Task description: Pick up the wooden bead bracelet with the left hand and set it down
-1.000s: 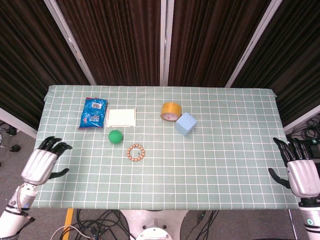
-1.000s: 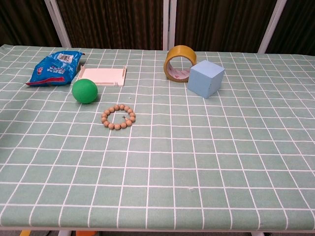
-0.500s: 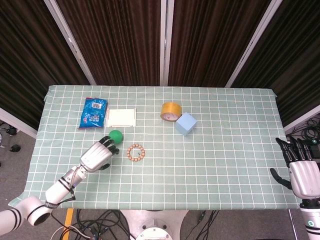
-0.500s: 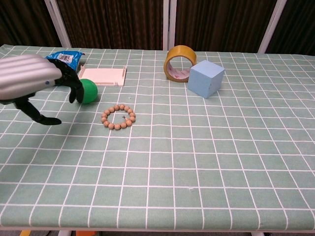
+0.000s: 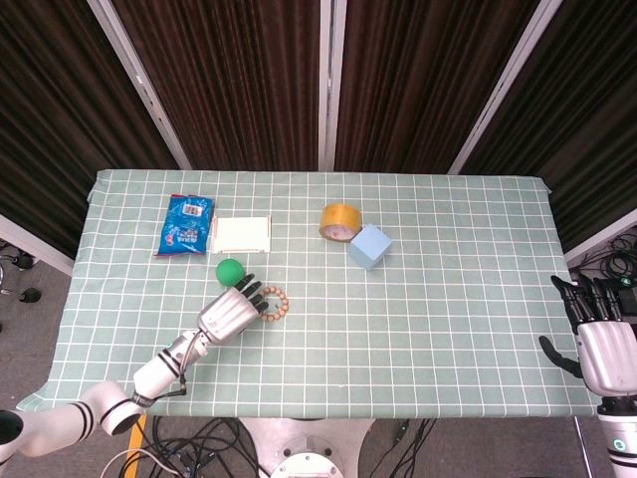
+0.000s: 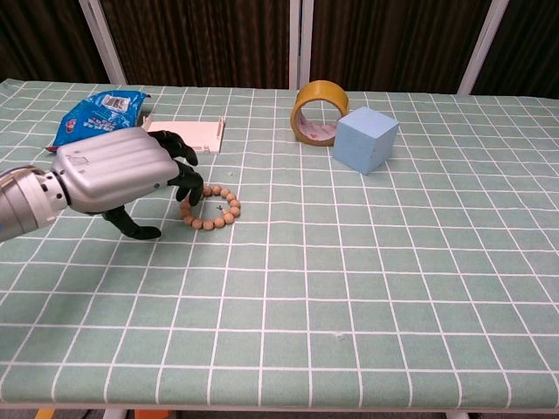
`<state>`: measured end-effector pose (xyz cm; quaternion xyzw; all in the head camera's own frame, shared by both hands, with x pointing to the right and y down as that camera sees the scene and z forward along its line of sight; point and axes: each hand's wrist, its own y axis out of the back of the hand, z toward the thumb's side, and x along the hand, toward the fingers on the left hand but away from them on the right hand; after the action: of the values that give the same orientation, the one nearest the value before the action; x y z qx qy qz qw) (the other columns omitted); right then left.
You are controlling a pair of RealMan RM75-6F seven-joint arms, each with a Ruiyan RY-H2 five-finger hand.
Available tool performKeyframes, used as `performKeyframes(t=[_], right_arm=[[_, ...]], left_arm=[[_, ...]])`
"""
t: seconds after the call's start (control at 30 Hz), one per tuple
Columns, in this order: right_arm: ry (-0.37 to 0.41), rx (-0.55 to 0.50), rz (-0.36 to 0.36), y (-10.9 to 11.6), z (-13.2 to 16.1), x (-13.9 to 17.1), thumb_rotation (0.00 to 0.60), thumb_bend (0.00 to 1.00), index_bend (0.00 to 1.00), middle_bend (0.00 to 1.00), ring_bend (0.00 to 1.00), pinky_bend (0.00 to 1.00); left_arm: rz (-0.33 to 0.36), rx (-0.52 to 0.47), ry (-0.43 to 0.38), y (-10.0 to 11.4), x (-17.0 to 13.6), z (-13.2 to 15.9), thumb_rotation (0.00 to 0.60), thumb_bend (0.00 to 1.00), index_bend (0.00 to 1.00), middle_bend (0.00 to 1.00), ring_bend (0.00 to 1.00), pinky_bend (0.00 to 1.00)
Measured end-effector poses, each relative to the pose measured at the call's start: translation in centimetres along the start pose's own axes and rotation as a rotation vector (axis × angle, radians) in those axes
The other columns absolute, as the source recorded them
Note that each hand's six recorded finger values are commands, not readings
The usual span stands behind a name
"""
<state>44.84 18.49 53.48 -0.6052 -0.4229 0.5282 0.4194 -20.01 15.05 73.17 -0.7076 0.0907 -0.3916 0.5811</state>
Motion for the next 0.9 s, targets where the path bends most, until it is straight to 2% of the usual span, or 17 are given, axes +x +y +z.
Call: performKeyframes(t=[0.1, 0.43, 0.53, 0.63, 0.9], right_arm=[[-0.005, 0.002, -0.002, 0.1, -0.1, 0.1, 0.6, 0.16, 0.05, 0.17, 0.0, 0.0], [-0.012, -0.001, -0.006, 0.2, -0.4, 0.4, 0.6, 0.16, 0.05, 0.17, 0.0, 0.0], [-0.013, 0.0, -0.006, 0.2, -0.4, 0.5, 0.6, 0.16, 0.05, 0.17, 0.0, 0.0], [-0.014, 0.0, -0.01, 0.2, -0.5, 0.5, 0.6, 0.16, 0.05, 0.17, 0.0, 0.0], [-0.019, -0.003, -0.01, 0.1, -0.7, 0.5, 0.6, 0.16, 0.05, 0.17, 0.0, 0.0]], left_arm=[[0.012, 0.031, 0.005, 0.2, 0.4, 0.1, 0.6, 0.2, 0.39, 0.41, 0.3, 0.21], [0.004, 0.062, 0.012, 0.2, 0.8, 0.5, 0.6, 0.2, 0.38, 0.46, 0.34, 0.25], [0.016, 0.061, 0.013, 0.3, 1.0, 0.7, 0.6, 0.2, 0.38, 0.45, 0.3, 0.25], [0.016, 0.059, 0.012, 0.1, 1.2, 1.0, 0.6, 0.2, 0.38, 0.45, 0.23, 0.21], [-0.001, 0.051, 0.002, -0.8, 1.7, 1.6, 0.6, 0.2, 0.41, 0.46, 0.22, 0.18]])
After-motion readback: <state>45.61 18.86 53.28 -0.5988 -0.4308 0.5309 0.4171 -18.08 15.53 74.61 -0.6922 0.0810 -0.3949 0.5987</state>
